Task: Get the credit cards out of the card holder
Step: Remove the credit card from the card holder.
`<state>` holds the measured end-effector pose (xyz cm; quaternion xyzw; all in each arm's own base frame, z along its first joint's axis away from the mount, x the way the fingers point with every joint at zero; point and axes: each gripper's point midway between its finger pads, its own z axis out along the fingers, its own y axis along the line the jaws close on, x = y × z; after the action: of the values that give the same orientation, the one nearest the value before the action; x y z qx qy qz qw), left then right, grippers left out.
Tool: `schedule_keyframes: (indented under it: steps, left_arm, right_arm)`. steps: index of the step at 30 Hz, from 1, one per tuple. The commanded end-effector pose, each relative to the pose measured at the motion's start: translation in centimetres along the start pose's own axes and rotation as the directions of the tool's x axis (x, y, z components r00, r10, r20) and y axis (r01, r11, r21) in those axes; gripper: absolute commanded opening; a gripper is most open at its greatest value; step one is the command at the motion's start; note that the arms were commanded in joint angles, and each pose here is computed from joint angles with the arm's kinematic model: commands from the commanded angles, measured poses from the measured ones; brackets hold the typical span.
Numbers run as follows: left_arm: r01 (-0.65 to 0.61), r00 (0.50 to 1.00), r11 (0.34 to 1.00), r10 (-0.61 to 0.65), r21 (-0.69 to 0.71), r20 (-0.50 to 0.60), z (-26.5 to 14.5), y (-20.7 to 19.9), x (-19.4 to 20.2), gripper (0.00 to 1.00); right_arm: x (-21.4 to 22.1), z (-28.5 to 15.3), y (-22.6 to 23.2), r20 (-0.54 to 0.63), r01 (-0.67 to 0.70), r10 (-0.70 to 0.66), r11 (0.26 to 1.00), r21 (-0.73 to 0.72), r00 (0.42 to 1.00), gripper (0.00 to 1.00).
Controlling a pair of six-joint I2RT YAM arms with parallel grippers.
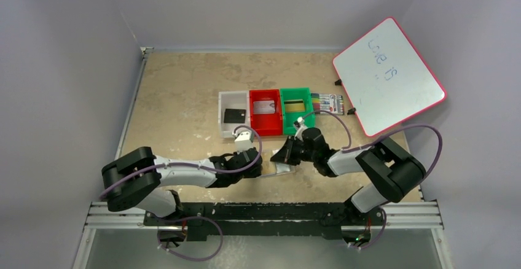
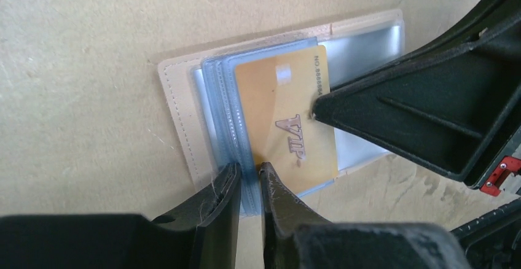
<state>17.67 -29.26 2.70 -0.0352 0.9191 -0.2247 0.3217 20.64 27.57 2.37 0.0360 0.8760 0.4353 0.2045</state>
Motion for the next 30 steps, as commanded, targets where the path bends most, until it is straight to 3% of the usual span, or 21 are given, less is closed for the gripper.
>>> schedule_keyframes:
  steps: [1, 15, 30]
  left_arm:
    - [0.041, 0.998, 0.997, -0.038, 0.063, -0.047, -0.7, -1.9, 1.9, 0.15]
    - [0.002, 1.0, 0.998, -0.002, -0.066, 0.006, -0.6, 0.2, 1.0, 0.06]
    - [-0.003, 1.0, 0.998, 0.004, -0.064, 0.015, -0.5, 0.1, 0.8, 0.01]
  right_arm:
    - [0.6, -0.9, 3.5, -0.028, -0.013, 0.008, 0.988, -0.157, 1.0, 0.04]
    - [0.5, -2.2, 1.4, 0.036, -0.043, 0.045, 0.997, -0.061, 0.998, 0.01]
    - [0.5, -2.9, 0.4, 0.04, -0.041, 0.042, 0.999, -0.028, 0.998, 0.02]
